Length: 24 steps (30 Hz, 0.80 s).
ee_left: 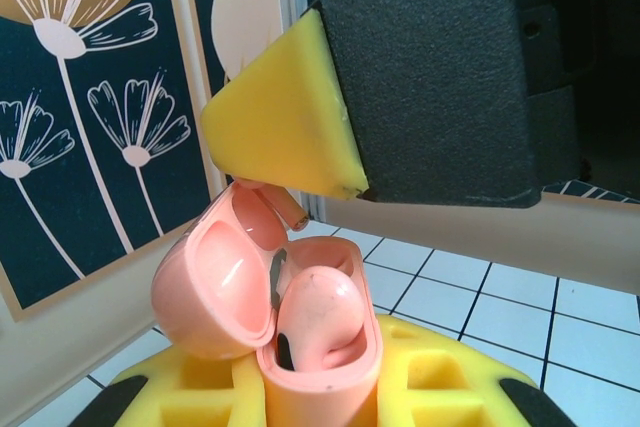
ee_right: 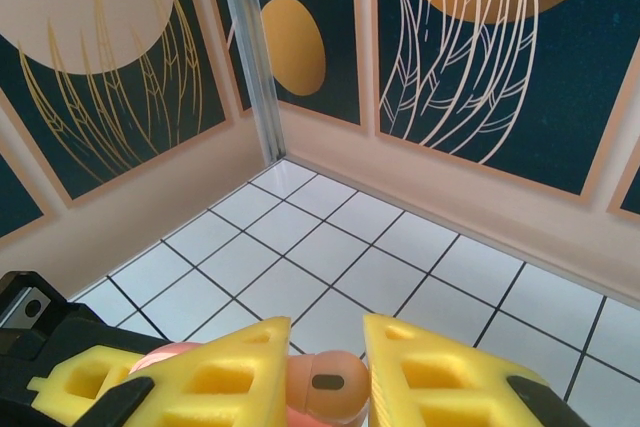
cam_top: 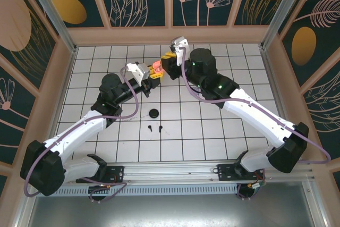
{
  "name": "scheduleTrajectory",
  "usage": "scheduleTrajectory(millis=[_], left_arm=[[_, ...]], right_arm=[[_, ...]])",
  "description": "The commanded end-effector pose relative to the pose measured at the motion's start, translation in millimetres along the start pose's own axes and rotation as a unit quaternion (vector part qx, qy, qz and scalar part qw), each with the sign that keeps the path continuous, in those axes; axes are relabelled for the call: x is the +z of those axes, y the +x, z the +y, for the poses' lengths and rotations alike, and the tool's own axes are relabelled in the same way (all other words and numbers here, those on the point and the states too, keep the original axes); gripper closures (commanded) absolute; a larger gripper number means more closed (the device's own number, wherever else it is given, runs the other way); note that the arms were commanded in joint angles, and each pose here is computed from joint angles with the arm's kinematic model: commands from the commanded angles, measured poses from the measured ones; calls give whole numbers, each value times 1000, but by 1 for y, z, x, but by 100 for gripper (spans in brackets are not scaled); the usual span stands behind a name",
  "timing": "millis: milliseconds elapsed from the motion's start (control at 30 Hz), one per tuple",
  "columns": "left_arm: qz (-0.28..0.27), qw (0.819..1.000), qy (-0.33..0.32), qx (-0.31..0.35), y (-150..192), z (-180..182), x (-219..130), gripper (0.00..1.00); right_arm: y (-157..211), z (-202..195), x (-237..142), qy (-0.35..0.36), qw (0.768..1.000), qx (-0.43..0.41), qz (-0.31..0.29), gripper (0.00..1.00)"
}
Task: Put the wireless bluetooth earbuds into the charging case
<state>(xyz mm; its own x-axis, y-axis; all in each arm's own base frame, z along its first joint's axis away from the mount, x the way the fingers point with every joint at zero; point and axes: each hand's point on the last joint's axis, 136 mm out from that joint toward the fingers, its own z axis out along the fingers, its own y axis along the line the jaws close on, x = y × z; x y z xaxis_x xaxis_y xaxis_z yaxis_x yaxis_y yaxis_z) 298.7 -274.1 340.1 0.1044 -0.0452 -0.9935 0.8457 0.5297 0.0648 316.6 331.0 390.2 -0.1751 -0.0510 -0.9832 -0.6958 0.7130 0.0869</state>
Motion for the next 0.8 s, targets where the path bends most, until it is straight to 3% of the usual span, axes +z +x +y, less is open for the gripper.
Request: scheduleTrajectory(millis=[0, 767], left_arm=[[-31, 999, 12, 22, -24, -4, 2, 100], [-55, 998, 22, 18, -41, -9, -2, 100]], right_arm=[[-7, 1, -6, -6, 1000, -2, -18, 78], [24, 5, 5, -17, 1000, 11, -13, 78]])
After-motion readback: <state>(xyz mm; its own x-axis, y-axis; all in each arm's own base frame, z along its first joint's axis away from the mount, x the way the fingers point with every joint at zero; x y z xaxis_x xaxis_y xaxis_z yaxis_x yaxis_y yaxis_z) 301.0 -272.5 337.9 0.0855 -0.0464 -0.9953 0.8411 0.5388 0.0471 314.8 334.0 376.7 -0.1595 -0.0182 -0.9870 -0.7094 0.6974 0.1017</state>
